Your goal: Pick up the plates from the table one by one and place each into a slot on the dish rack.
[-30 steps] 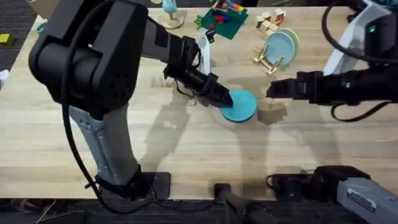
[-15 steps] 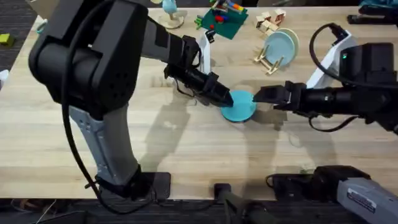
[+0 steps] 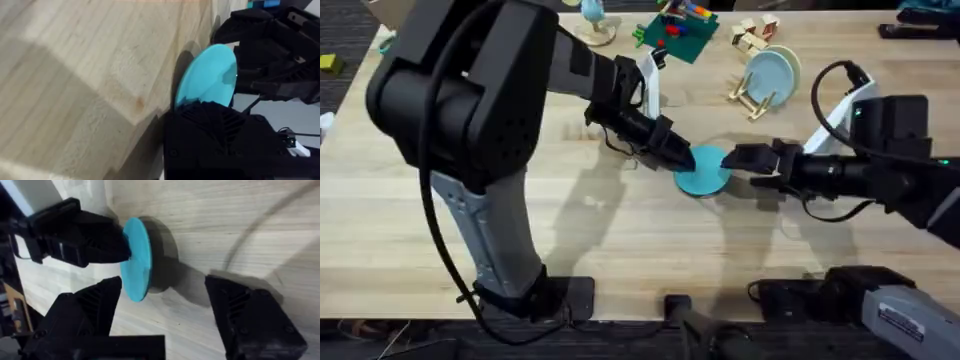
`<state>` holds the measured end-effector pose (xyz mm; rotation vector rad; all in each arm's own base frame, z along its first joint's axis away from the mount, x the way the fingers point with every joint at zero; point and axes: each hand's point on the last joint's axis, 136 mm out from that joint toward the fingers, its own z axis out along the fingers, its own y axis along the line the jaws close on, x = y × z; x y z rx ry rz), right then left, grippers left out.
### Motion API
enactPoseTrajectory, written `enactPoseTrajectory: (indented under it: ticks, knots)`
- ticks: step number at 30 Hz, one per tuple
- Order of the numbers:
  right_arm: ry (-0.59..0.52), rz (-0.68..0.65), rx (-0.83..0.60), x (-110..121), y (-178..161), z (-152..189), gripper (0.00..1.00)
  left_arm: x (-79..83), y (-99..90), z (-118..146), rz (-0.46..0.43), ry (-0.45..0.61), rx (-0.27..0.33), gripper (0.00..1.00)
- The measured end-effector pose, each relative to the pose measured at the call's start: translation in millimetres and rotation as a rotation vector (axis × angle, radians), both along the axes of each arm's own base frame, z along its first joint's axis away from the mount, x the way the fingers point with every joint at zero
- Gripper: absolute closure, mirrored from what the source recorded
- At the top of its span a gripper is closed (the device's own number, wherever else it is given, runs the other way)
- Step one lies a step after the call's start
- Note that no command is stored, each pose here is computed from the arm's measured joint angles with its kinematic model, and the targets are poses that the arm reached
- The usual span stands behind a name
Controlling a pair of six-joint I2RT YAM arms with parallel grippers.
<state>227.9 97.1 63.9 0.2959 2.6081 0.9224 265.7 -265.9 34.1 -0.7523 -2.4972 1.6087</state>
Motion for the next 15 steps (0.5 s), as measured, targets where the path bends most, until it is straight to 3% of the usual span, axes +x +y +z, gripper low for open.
enactPoseTrajectory:
  ticks: [10,15]
  knots:
    - [-0.008,-0.064,0.06,5.4,2.9,-2.7,0.037,-0.3,-4.0,-0.1,-0.014,-0.023,0.005,0.959]
    - [-0.018,-0.026,0.072,3.4,16.6,-2.1,0.061,-0.2,-4.0,-0.1,-0.014,-0.023,0.005,0.958]
